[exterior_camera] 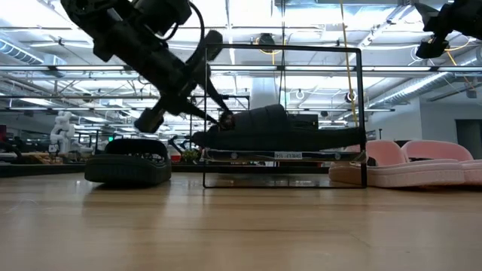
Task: Pick and place slides into the shelf
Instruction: Put the black slide on the shelf
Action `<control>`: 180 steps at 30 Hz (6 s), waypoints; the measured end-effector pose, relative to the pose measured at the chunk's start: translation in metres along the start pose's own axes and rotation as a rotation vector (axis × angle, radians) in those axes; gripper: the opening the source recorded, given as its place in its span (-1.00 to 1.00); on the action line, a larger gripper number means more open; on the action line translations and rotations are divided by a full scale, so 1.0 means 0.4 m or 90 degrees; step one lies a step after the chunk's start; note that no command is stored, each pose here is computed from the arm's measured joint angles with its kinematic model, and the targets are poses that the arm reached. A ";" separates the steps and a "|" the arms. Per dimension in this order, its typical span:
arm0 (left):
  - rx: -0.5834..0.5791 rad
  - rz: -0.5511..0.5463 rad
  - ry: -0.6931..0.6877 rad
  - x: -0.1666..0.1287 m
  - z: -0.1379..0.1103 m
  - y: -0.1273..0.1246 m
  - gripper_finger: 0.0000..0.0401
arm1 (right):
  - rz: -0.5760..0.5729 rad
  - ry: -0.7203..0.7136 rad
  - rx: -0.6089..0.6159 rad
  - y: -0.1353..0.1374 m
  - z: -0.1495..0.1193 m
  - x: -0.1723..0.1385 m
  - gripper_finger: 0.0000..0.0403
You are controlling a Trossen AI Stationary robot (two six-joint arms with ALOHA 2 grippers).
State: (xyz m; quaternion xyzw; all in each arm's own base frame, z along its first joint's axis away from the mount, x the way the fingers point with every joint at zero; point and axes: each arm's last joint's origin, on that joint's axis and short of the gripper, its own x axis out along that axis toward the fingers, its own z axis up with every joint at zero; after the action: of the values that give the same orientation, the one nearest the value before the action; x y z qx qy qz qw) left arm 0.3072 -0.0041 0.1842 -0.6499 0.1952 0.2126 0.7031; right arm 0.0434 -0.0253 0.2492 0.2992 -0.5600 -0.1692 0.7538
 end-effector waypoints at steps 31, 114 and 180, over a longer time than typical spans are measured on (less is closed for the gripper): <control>0.239 0.197 0.114 -0.279 0.140 0.052 -0.44 | -0.008 0.008 -0.034 -0.003 -0.004 0.000 -0.64; 0.265 0.053 0.484 -0.127 0.292 0.237 -0.44 | -0.014 0.024 -0.079 -0.007 -0.010 0.000 -0.64; 0.209 0.089 0.178 -0.478 0.251 0.123 -1.00 | -0.016 0.022 -0.077 -0.007 -0.009 0.000 -0.64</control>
State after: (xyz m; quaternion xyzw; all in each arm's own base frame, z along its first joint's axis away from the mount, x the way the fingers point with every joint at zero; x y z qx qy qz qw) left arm 0.1203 0.0906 0.2566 -0.5351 0.3676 0.1339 0.7488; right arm 0.0471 -0.0263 0.2468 0.2633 -0.5318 -0.2068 0.7779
